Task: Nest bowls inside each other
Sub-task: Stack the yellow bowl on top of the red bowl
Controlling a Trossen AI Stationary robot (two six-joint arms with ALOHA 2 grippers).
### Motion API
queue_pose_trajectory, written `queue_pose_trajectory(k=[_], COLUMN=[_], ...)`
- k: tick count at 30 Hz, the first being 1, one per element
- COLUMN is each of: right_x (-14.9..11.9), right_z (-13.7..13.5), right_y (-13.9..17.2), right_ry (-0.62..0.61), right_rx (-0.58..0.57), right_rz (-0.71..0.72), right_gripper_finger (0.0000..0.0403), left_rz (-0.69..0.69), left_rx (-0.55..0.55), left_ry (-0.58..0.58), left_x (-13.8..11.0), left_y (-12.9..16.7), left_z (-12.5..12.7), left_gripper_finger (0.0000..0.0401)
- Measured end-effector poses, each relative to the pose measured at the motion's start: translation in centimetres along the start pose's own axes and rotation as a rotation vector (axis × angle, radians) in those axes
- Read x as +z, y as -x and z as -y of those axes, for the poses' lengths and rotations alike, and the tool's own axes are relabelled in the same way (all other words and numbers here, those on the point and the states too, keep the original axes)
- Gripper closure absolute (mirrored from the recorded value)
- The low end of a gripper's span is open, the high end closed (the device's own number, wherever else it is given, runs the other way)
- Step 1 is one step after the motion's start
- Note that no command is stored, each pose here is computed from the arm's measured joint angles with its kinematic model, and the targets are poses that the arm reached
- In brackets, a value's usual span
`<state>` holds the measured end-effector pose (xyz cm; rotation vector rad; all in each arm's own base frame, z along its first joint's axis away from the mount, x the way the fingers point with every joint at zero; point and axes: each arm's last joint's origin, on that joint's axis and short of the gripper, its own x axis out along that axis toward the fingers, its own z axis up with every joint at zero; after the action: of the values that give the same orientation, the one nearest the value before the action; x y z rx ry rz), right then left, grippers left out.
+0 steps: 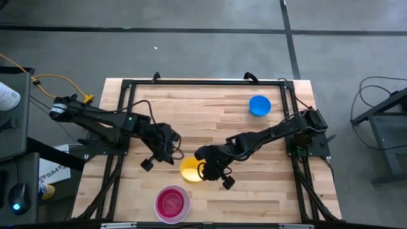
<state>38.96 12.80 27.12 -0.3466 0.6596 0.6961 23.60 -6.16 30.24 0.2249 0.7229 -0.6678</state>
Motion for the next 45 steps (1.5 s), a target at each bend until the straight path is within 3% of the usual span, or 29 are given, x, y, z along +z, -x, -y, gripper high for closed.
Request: queue_pose_trajectory(k=[7, 12, 25, 35, 39, 45], right_x=[0.4, 0.4, 0.5, 0.5, 0.5, 0.5], right_z=[0.2, 0.2, 0.2, 0.1, 0.1, 0.2], right_y=[0.0, 0.0, 0.0, 0.0, 0.0, 0.0], right_ry=[0.011, 0.013, 0.010, 0.010, 0.012, 0.029], right_rx=[0.014, 0.011, 0.011, 0.027, 0.027, 0.026], right_rz=[0.047, 0.054, 0.060, 0.066, 0.066, 0.067], right_gripper_finger=[0.0400, 0.0400, 0.0400, 0.0400, 0.0400, 0.0400], left_rz=[0.001, -0.043, -0.041, -0.024, 0.020, 0.052], left_rx=[-0.015, 0.081, 0.200, 0.185, 0.096, 0.091], left_ry=[-0.217, -0.294, -0.315, -0.327, -0.382, -0.412], left_x=[0.6, 0.7, 1.1, 1.2, 1.4, 1.7], left_y=[-0.7, -0.9, -0.8, -0.9, -0.9, -0.9], left_z=[1.8, 2.3, 1.9, 2.0, 2.3, 2.2], left_gripper_finger=[0.0389, 0.0389, 0.0387, 0.0319, 0.0317, 0.0320])
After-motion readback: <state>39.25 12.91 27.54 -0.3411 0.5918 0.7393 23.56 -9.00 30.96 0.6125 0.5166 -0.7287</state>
